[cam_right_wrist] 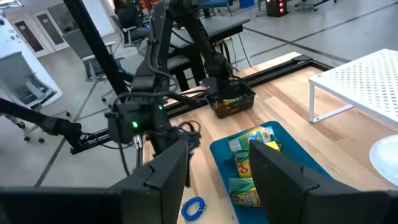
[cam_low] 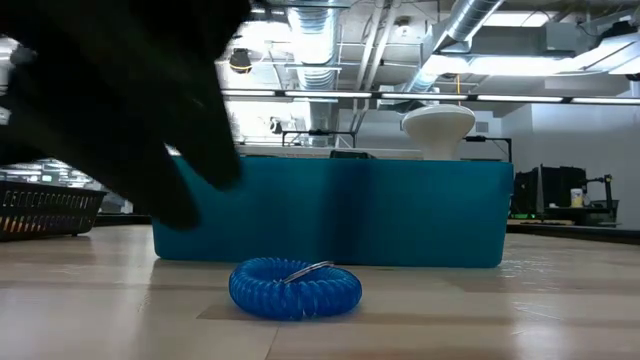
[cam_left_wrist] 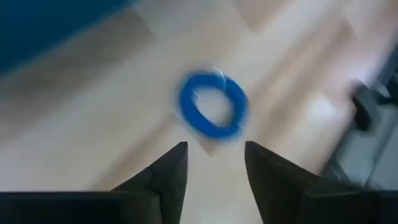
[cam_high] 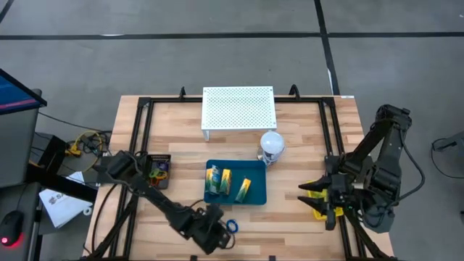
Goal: Pick & Place Office Desk Supplies
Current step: Put the blue spring keychain into the black bin
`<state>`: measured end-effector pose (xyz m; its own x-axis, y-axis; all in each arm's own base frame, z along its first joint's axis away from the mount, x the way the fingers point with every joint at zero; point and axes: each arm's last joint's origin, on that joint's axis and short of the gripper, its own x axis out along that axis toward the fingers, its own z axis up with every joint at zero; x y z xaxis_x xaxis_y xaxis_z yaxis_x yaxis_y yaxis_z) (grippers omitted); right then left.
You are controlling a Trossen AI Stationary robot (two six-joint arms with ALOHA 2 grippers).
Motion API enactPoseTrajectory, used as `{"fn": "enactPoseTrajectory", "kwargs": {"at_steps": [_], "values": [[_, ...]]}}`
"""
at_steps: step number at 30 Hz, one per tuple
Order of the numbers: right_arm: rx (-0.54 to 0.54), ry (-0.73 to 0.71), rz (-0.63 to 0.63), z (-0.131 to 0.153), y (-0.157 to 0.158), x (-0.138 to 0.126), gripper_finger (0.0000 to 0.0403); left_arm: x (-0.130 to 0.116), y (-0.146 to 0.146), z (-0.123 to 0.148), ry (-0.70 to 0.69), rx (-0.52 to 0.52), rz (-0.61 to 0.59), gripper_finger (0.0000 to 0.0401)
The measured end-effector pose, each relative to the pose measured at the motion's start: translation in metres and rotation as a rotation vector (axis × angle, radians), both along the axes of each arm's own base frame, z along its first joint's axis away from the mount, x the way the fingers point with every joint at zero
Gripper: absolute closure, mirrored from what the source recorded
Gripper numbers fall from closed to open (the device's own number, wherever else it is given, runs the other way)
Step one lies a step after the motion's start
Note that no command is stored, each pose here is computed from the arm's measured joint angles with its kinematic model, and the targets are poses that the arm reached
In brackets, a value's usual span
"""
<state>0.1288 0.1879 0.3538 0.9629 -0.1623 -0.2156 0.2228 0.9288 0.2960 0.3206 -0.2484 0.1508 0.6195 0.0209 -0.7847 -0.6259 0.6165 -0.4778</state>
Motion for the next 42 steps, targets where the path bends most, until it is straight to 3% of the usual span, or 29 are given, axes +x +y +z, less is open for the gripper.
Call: {"fn": "enactPoseTrajectory", "kwargs": {"at_steps": [6, 12, 19, 28, 30, 33, 36, 38, 42], "values": [[-0.007, 0.000, 0.026, 0.000, 0.003, -0.005, 0.0235, 0.024, 0.016, -0.010, 0.023, 0.006, 0.107, 0.0271], [-0.008, 0.000, 0.046, 0.000, 0.005, -0.009, 0.0235, 0.034, 0.009, -0.012, 0.060, 0.001, 0.084, 0.0278], [-0.013, 0.000, 0.042, 0.000, 0.005, -0.009, 0.0235, 0.029, 0.012, -0.011, 0.166, 0.068, 0.078, 0.0281], [-0.019, -0.002, 0.036, 0.000, 0.005, -0.009, 0.0235, 0.035, 0.010, -0.027, 0.185, 0.055, 0.056, 0.0282], [-0.019, -0.002, 0.035, 0.000, 0.005, -0.009, 0.0235, 0.041, 0.008, -0.035, 0.173, 0.008, 0.057, 0.0285], [-0.016, -0.005, 0.033, 0.000, 0.005, -0.008, 0.0235, 0.044, 0.005, -0.044, 0.185, -0.069, 0.078, 0.0304], [-0.013, -0.007, 0.033, 0.000, 0.005, -0.008, 0.0235, 0.043, 0.005, -0.047, 0.220, -0.119, 0.117, 0.0358], [-0.006, -0.008, 0.031, 0.000, 0.005, -0.008, 0.0235, 0.041, 0.005, -0.045, 0.239, -0.125, 0.115, 0.0386], [-0.006, -0.008, 0.031, 0.000, 0.005, -0.008, 0.0235, 0.027, 0.005, -0.025, 0.296, -0.097, 0.063, 0.0396]]}}
